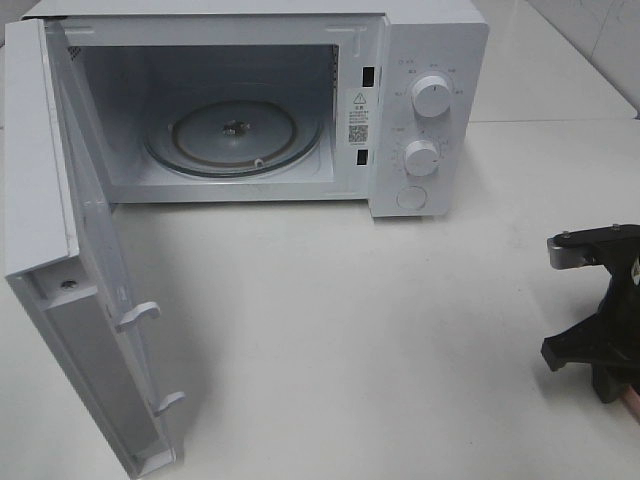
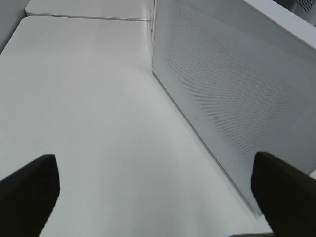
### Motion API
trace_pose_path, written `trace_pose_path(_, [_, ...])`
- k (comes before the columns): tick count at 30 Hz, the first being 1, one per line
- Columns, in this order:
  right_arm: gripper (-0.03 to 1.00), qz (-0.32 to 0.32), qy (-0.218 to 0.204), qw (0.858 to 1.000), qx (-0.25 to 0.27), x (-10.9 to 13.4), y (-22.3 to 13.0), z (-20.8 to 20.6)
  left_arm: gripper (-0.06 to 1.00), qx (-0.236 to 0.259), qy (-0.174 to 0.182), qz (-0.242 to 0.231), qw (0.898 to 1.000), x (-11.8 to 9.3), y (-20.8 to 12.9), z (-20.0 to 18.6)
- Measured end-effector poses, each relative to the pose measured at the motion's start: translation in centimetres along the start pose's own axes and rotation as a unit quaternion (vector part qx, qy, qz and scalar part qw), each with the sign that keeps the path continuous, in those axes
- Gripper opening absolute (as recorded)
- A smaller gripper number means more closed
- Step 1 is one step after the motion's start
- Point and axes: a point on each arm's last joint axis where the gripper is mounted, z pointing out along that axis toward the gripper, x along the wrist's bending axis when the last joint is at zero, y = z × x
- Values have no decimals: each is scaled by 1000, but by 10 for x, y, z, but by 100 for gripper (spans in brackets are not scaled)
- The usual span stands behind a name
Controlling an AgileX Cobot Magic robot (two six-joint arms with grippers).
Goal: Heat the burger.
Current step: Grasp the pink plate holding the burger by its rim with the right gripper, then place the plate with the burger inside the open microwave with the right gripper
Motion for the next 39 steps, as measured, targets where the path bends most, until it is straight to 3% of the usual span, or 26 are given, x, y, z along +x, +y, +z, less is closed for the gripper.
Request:
trace_pose_path(2, [22, -4, -4, 1000, 0, -1, 0, 0, 97, 0, 0, 0, 1000, 0, 0, 0])
trace_pose_path(7, [12, 0, -4, 1000, 0, -1, -1, -1, 97, 0, 0, 0, 1000, 0, 0, 0])
trace_pose_path(20, [10, 8, -7, 1000, -1, -2, -2, -3, 97, 0, 0, 0, 1000, 0, 0, 0])
trace_pose_path(31, [4, 14, -54, 998, -27, -8, -5, -18, 97, 0, 0, 0, 1000, 0, 0, 0])
trace_pose_path(39, [4, -4, -82, 996, -36, 7, -6, -21, 97, 0, 0, 0, 1000, 0, 0, 0])
